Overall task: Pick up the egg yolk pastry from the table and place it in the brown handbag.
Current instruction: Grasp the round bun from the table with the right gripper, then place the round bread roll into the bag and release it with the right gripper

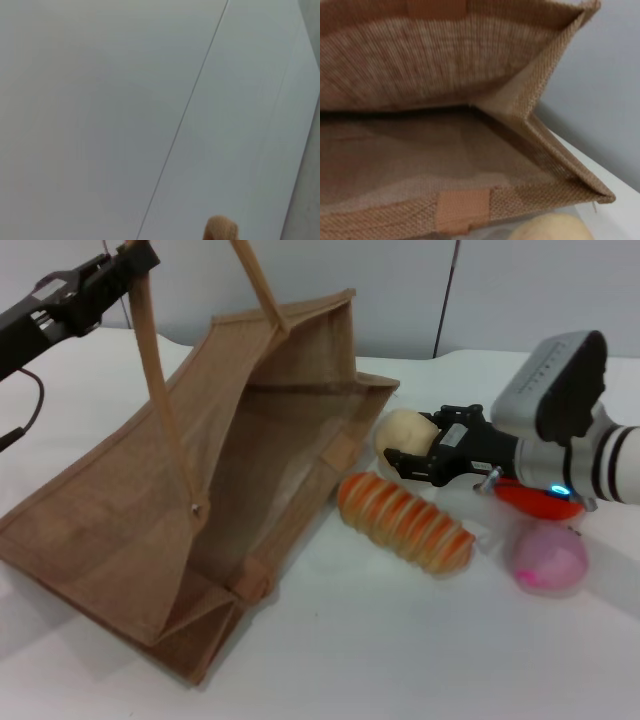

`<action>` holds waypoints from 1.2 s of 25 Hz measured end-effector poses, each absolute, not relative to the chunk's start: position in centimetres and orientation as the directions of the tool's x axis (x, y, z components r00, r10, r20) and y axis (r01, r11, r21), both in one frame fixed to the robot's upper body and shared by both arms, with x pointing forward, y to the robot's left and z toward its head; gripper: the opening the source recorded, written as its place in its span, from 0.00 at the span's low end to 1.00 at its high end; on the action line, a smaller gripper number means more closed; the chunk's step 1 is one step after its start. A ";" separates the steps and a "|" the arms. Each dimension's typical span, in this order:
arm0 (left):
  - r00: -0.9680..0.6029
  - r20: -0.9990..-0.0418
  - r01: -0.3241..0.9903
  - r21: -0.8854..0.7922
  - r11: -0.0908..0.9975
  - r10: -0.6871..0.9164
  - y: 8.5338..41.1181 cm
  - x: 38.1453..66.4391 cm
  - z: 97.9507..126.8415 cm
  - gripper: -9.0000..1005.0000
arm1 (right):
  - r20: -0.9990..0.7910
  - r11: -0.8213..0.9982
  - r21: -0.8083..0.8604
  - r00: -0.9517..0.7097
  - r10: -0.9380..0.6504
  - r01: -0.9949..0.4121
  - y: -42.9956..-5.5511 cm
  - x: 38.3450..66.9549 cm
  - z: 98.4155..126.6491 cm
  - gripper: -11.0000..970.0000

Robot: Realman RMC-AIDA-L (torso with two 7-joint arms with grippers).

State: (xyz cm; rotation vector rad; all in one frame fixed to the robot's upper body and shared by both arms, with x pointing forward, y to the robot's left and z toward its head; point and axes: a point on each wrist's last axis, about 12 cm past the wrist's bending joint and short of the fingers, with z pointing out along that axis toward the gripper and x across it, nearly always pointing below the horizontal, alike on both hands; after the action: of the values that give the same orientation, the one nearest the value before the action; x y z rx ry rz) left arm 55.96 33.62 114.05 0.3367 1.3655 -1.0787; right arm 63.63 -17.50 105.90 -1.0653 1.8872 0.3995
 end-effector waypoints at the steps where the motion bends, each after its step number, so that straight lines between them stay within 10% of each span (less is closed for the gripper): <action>1: -0.156 -0.893 0.771 -0.377 0.514 -0.421 33.7 55.9 114.0 0.13 | -0.840 0.572 -0.134 -0.214 -0.499 -0.809 -17.7 63.5 105.9 0.71; 14: -0.155 -0.896 0.777 -0.371 0.509 -0.416 33.7 56.2 114.4 0.13 | -0.954 0.409 -0.073 -0.055 -0.294 -0.910 -20.4 61.0 108.9 0.69; 30: -0.157 -0.855 0.906 -0.324 0.273 -0.494 31.5 55.9 117.3 0.13 | -0.897 0.236 -0.166 0.048 -0.439 -0.957 -11.2 62.3 109.5 0.68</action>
State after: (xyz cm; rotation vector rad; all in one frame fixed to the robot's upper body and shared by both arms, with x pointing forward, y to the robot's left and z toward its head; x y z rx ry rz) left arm 55.86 31.53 117.32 0.4687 1.1661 -1.3069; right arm 62.30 -11.19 109.53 -1.3545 1.5500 0.6799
